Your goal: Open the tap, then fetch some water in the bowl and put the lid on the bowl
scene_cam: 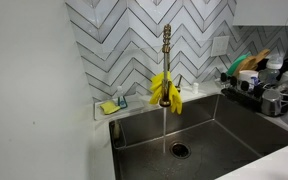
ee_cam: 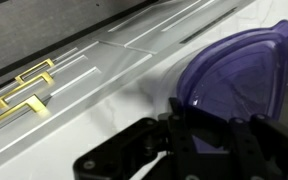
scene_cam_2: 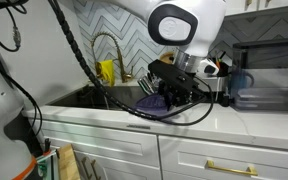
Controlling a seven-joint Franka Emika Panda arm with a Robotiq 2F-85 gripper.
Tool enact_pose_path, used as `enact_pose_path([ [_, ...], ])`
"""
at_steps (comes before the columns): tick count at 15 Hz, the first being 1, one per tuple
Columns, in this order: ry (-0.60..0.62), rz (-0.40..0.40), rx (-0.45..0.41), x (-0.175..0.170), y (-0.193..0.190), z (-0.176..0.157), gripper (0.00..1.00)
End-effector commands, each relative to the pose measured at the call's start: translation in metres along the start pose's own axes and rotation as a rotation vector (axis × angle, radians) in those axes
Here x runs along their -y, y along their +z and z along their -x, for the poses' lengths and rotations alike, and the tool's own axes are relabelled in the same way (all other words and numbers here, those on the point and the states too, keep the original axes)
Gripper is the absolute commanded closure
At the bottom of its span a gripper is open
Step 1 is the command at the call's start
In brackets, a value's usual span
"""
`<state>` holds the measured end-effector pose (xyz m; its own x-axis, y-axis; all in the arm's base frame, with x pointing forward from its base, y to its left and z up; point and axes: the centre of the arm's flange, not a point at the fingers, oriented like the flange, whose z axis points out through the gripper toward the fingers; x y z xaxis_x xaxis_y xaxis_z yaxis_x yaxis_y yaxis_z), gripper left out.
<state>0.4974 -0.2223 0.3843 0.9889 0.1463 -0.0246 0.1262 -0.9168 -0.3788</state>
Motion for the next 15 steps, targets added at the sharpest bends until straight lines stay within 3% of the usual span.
enact_pose_path([
  [1,0.007,0.018,-0.027,0.006,0.001,0.005,0.98],
  [6,0.005,0.019,-0.023,0.007,0.003,0.003,0.98],
  [7,0.007,0.022,-0.024,0.007,0.001,0.004,0.68],
  [9,0.011,0.033,-0.032,0.006,-0.002,0.003,0.61],
  [15,0.002,0.069,-0.059,0.009,-0.014,0.002,0.16],
])
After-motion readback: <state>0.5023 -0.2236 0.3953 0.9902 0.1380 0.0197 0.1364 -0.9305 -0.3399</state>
